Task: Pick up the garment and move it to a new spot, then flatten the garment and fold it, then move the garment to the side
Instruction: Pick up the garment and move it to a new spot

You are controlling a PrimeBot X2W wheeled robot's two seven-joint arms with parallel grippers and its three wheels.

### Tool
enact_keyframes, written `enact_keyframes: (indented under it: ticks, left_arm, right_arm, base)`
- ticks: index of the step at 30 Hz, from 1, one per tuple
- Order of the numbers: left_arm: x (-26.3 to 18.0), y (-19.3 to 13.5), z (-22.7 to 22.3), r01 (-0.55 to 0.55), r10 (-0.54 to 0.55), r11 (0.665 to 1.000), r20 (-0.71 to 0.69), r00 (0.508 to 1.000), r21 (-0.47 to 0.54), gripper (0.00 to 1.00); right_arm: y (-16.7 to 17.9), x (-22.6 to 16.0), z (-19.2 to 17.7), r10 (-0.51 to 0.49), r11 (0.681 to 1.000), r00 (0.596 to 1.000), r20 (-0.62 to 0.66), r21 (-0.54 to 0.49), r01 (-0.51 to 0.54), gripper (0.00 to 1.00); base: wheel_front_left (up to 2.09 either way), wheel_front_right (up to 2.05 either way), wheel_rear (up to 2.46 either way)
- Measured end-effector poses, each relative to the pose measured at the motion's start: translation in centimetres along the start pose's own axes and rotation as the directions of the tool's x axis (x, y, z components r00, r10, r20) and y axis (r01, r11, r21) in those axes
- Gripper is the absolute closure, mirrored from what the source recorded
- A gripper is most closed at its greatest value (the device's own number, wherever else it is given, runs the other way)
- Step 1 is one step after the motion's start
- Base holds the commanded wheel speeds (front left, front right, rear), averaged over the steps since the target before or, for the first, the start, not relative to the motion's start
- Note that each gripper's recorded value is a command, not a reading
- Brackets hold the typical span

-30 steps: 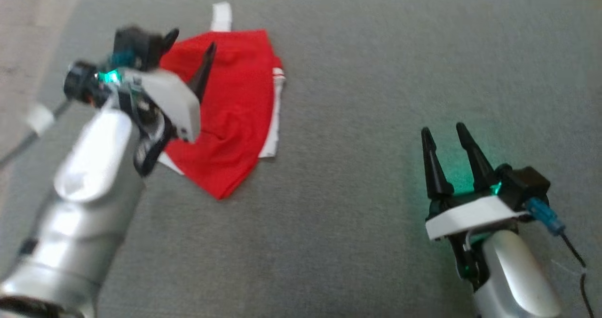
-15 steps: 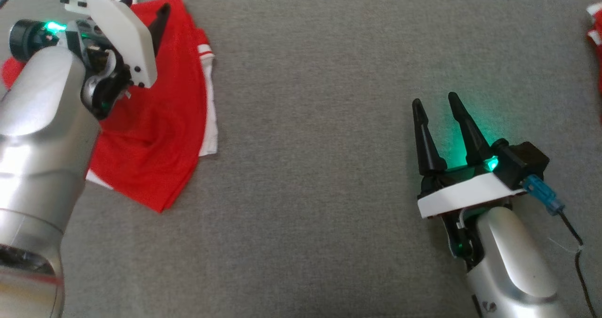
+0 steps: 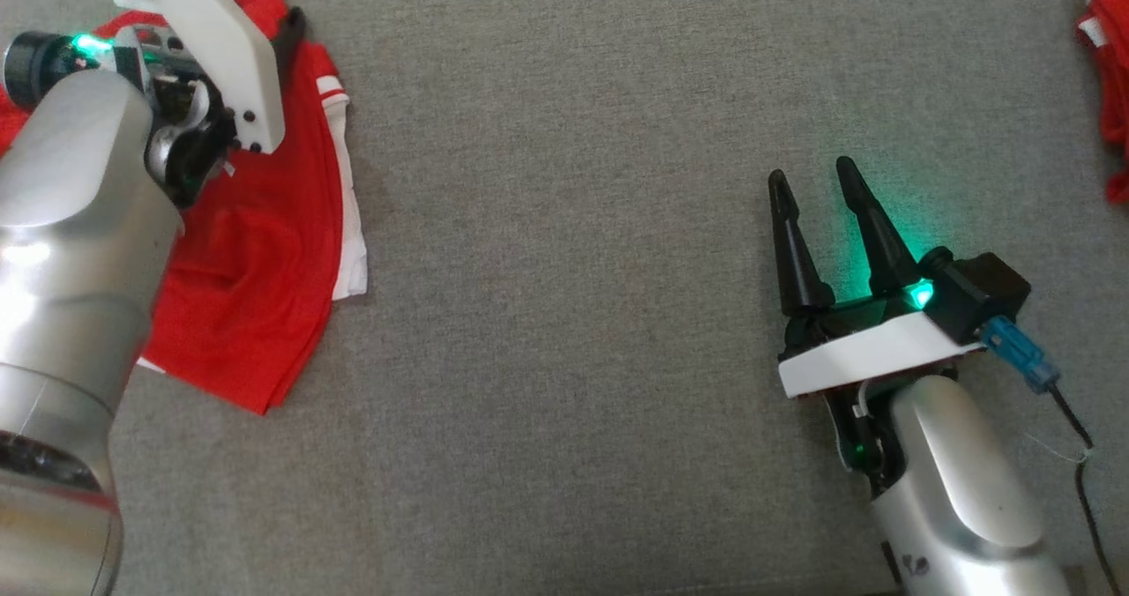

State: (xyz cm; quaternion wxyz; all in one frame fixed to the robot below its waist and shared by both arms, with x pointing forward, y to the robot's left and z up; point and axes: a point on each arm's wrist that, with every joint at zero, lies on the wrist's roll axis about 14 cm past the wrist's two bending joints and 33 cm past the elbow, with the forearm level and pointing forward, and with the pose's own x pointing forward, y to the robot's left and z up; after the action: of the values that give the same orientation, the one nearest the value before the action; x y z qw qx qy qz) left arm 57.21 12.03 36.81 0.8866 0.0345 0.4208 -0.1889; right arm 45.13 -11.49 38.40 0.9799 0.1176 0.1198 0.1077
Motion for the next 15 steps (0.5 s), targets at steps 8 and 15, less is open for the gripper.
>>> enact_keyframes:
  ticks: [8, 15]
  left_arm:
    - [-0.9, -0.9, 2.1, 0.022, -0.020, 1.000, 0.118, 0.993, -0.015, 1.00]
    - [-5.2, -4.7, 9.3, 0.092, -0.116, 0.993, 0.419, 0.900, 0.077, 1.00]
  right_arm:
    - [0.2, -0.2, 0.4, 0.002, 1.000, 1.000, 0.005, -0.004, -0.002, 0.00]
    - [0.7, -0.9, 2.5, 0.008, 1.000, 0.998, 0.057, -0.004, -0.008, 0.00]
  base:
    - [0.00, 0.00, 0.00]
    - [0.00, 0.00, 0.00]
